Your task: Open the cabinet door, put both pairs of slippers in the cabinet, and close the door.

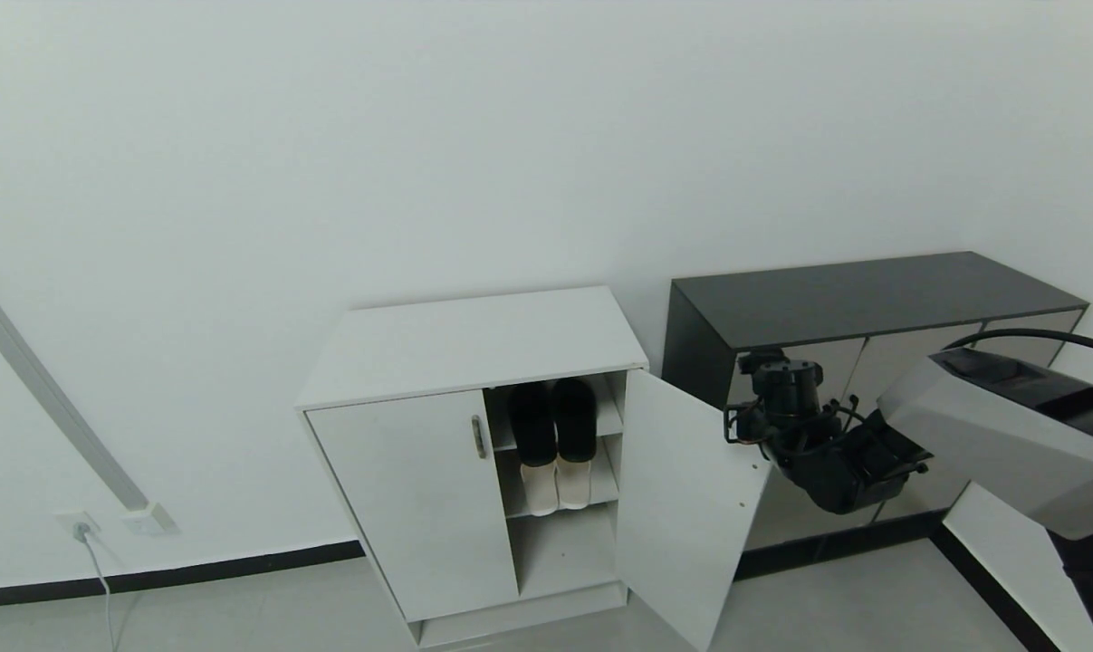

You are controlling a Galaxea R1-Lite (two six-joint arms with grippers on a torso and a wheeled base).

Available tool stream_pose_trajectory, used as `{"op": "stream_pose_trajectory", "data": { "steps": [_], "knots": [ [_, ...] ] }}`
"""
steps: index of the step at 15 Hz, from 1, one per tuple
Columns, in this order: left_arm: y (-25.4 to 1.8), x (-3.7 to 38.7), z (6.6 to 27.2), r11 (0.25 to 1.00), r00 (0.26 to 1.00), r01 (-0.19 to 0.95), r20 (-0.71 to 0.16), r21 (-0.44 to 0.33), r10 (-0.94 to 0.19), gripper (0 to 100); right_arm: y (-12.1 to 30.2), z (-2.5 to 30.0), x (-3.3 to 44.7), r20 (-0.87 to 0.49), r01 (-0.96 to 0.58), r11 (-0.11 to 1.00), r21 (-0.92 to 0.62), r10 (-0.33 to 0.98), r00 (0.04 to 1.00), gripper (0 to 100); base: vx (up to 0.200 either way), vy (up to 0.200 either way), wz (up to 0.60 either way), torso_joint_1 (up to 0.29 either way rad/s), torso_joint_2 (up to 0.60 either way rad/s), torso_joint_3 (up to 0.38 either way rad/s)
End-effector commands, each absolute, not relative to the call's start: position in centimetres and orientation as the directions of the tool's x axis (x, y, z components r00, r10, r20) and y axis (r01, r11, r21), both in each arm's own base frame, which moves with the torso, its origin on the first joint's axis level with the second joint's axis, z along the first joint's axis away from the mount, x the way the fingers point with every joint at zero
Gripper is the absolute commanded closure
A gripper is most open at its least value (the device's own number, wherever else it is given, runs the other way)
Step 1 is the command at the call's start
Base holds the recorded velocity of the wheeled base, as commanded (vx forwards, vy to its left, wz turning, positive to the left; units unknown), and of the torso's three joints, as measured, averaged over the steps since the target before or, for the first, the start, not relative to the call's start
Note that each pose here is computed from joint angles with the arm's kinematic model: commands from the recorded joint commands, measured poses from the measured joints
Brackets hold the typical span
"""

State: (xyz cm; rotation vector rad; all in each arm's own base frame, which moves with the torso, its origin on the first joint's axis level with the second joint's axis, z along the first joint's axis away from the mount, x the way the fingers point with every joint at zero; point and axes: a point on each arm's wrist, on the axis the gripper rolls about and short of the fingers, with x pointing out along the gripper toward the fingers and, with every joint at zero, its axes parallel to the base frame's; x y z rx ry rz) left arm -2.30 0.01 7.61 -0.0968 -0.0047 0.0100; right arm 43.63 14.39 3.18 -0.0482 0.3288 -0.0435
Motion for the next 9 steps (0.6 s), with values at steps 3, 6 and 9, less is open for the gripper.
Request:
{"op": "stream_pose_trajectory", "data": {
  "steps": [3, 6, 9],
  "knots": [
    [0.01, -2.29, 7.61, 0.995, 1.0, -0.01, 0.003, -0.097, 0.011, 100, 14.38, 3.12, 43.63, -0.325, 0.035, 0.998, -0.056, -0.051, 0.944, 100, 0.0, 0.0, 0.0, 0.0, 0.0, 0.0],
    [0.01, -2.29, 7.61, 0.995, 1.0, -0.01, 0.003, -0.097, 0.011, 100, 14.34, 2.94, 43.53, -0.336, 0.035, 0.998, -0.059, -0.053, 0.94, 100, 0.0, 0.0, 0.0, 0.0, 0.0, 0.0],
    [0.01, -2.29, 7.61, 0.995, 1.0, -0.01, 0.003, -0.098, 0.011, 100, 14.51, 2.55, 43.34, -0.376, 0.038, 0.999, -0.037, -0.049, 0.925, 100, 0.0, 0.0, 0.0, 0.0, 0.0, 0.0]
  ]
}}
